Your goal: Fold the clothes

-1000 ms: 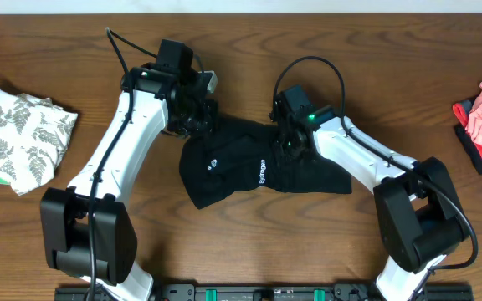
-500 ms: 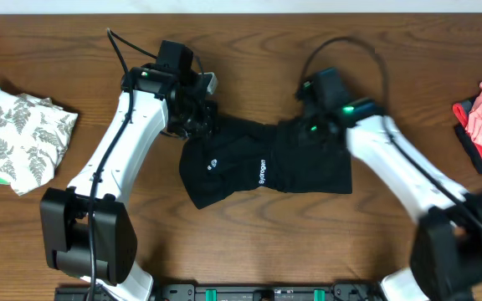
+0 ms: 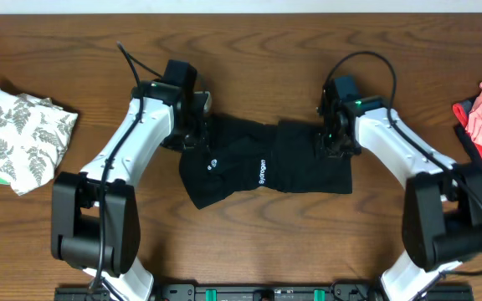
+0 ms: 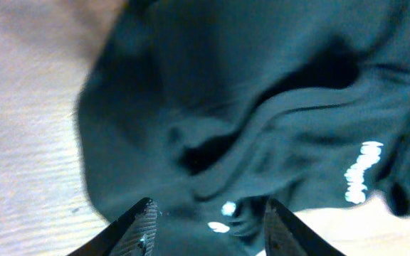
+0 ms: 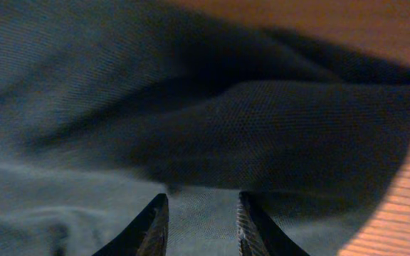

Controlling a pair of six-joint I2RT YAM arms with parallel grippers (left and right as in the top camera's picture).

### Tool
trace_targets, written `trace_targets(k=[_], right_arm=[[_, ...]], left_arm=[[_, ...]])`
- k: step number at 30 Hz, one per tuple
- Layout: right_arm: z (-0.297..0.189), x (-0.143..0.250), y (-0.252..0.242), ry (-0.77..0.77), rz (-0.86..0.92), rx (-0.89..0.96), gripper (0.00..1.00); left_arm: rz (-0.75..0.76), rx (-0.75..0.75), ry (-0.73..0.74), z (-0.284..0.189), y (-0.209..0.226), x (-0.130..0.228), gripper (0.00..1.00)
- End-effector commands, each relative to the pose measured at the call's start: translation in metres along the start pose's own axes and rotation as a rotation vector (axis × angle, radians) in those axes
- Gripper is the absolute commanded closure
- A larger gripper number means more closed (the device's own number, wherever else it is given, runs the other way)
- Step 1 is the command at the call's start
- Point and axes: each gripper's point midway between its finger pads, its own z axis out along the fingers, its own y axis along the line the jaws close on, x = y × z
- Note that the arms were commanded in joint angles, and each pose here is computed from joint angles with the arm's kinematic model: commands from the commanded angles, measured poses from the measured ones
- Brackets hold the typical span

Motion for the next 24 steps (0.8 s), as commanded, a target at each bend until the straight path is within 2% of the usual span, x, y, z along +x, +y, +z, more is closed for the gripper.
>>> trace_targets(k=[1, 4, 8, 12, 17, 24], right_arm=[[0.004, 0.002, -0.001, 0.012, 0.009, 0.01, 0.7], [0.004, 0.002, -0.001, 0.011, 0.006, 0.009, 0.7], [0.004, 0.002, -0.001, 0.013, 0.005, 0.01, 0.7], [0.004, 0.002, -0.001, 0.013, 0.005, 0.009, 0.71], [0.004, 0.004, -0.001, 0.018, 0.006, 0.011, 0.71], [0.004, 0.004, -0.001, 0.019, 0.006, 0.011, 0.71]], left_arm=[[-0.078, -0.133, 0.003, 0.006, 0.031, 0.002, 0.49], [-0.135, -0.15, 0.004, 0.009, 0.044, 0.003, 0.49], [-0.217, -0.135, 0.023, 0.023, 0.058, 0.007, 0.43], [-0.16, 0.0, 0.082, 0.045, 0.043, 0.011, 0.43], [-0.149, 0.04, 0.128, 0.066, 0.04, 0.014, 0.43], [-0.037, 0.363, 0.175, 0.069, -0.009, 0.02, 0.43]])
